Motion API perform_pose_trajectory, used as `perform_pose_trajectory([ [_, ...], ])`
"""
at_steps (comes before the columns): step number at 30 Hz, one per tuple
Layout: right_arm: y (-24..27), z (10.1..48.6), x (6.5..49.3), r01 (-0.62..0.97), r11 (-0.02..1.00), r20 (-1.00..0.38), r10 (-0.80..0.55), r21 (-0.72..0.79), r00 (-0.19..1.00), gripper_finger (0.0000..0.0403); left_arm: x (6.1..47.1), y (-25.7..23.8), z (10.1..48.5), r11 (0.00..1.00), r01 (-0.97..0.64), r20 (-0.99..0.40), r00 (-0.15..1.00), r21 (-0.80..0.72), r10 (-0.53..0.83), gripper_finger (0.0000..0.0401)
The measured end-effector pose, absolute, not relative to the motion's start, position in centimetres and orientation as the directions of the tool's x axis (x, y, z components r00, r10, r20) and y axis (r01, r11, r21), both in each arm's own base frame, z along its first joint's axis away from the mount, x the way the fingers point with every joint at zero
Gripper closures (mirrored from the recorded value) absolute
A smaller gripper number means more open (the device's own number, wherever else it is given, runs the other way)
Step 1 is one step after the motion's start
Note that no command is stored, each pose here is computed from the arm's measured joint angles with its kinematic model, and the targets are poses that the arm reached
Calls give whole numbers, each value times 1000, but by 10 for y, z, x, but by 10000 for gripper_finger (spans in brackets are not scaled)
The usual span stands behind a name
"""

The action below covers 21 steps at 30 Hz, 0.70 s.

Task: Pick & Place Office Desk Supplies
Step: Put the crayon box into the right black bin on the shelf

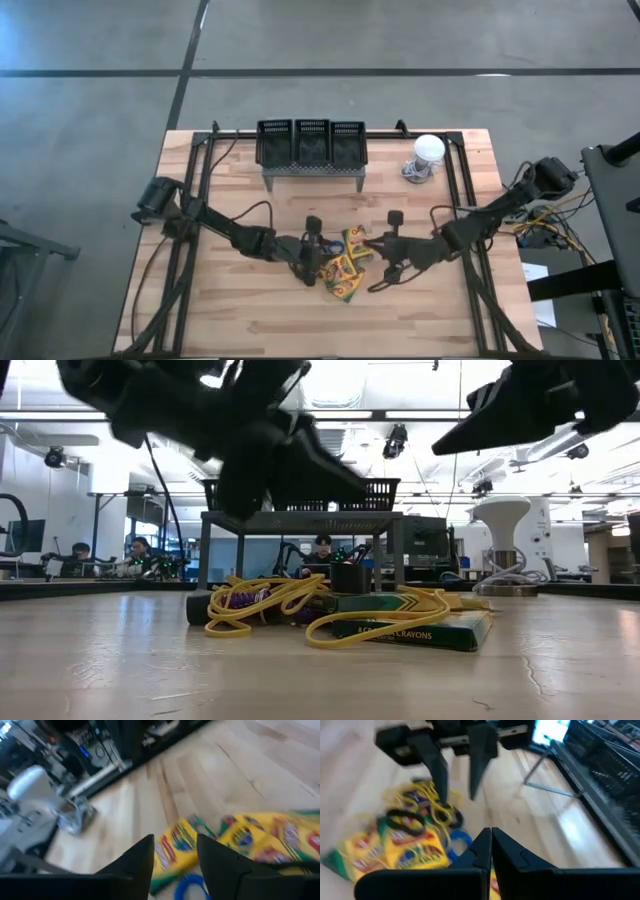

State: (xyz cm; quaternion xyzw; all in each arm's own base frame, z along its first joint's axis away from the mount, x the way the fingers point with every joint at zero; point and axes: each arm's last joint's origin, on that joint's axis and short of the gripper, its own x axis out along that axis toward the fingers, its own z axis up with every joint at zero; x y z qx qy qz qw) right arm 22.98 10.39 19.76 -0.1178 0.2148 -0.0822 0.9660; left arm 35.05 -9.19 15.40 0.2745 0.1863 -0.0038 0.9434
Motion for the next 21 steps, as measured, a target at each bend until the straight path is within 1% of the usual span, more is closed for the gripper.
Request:
perform_pose_trajectory([
  [4,98,190,232,154,970,-305,-206,-187,930,395,359,-92,166,868,79,-319,943,490,94,213],
  [7,98,186,236,171,974,-243,-203,-147,949,395,361,-95,168,888,109,-318,947,448,44,177],
  [10,100,187,240,170,974,-189,-198,-153,962,395,361,-95,168,912,108,-318,948,396,27,143],
  [12,102,191,244,167,970,-164,-196,-179,967,395,360,-95,167,928,92,-321,947,361,31,128],
  [16,109,206,250,146,960,-149,-185,-238,971,394,359,-94,163,938,86,-341,939,336,36,121],
  [21,120,227,247,93,958,-198,-150,-271,969,394,359,-94,162,936,89,-347,937,340,37,139],
])
